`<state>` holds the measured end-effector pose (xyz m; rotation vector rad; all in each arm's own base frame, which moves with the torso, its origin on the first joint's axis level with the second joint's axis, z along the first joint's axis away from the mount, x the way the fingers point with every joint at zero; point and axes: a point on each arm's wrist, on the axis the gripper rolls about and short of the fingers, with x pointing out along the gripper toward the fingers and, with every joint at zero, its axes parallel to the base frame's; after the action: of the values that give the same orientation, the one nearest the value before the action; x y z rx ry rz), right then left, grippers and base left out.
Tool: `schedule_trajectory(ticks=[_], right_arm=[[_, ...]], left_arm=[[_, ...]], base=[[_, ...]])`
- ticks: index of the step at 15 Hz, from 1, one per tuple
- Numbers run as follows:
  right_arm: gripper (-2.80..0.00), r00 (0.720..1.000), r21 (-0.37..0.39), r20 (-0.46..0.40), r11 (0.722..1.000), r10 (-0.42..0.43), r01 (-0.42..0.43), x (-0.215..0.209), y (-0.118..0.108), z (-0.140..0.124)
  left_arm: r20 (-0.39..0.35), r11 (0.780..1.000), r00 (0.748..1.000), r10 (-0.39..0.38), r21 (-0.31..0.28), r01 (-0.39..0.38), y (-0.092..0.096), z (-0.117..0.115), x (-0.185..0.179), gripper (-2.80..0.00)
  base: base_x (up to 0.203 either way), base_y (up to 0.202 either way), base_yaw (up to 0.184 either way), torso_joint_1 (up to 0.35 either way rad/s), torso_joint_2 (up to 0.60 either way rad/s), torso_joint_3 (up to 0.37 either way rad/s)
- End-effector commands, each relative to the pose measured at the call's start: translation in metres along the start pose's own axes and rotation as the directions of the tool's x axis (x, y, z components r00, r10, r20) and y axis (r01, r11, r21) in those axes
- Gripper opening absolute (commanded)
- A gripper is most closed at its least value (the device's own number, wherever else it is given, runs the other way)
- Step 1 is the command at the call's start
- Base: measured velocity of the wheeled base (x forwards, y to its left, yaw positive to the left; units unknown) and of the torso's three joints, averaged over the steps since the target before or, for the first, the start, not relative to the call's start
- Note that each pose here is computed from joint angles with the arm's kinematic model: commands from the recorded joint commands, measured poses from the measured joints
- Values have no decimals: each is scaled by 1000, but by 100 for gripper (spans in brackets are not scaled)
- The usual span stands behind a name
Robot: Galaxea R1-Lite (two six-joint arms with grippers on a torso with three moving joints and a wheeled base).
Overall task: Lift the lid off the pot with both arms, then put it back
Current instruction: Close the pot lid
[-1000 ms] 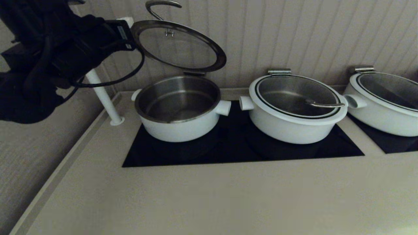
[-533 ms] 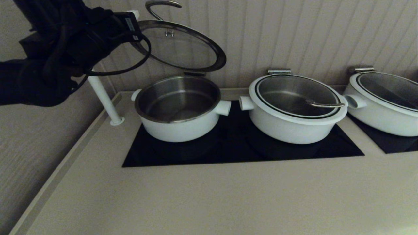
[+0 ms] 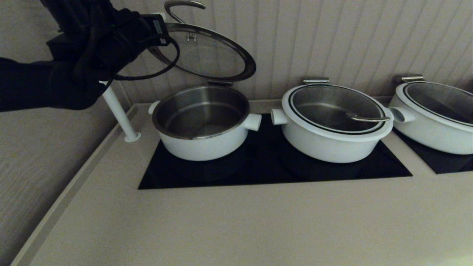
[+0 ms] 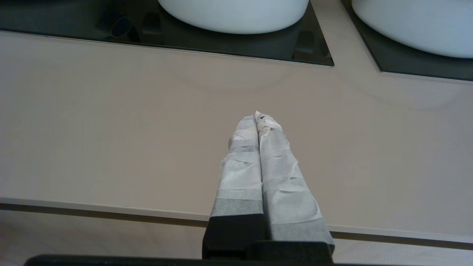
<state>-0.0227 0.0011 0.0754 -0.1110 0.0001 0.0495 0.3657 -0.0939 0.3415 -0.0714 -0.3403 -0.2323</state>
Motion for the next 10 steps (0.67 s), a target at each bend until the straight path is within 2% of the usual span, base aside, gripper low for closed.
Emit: schedule_trajectory(ticks=[1,10], right_arm=[[-280,1000,-1,0,1000,0,0,0,0,0],[-280,1000,-1,-1,1000,1,-1,0,0,0]], left_arm=[[-5,1000,1000,2,0,-2,0,-6,5,-280],[-16,1000,1000,21,7,-21,8,-11,6,-280]], base=[[0,0,0,0,0,0],[0,0,0,0,0,0]])
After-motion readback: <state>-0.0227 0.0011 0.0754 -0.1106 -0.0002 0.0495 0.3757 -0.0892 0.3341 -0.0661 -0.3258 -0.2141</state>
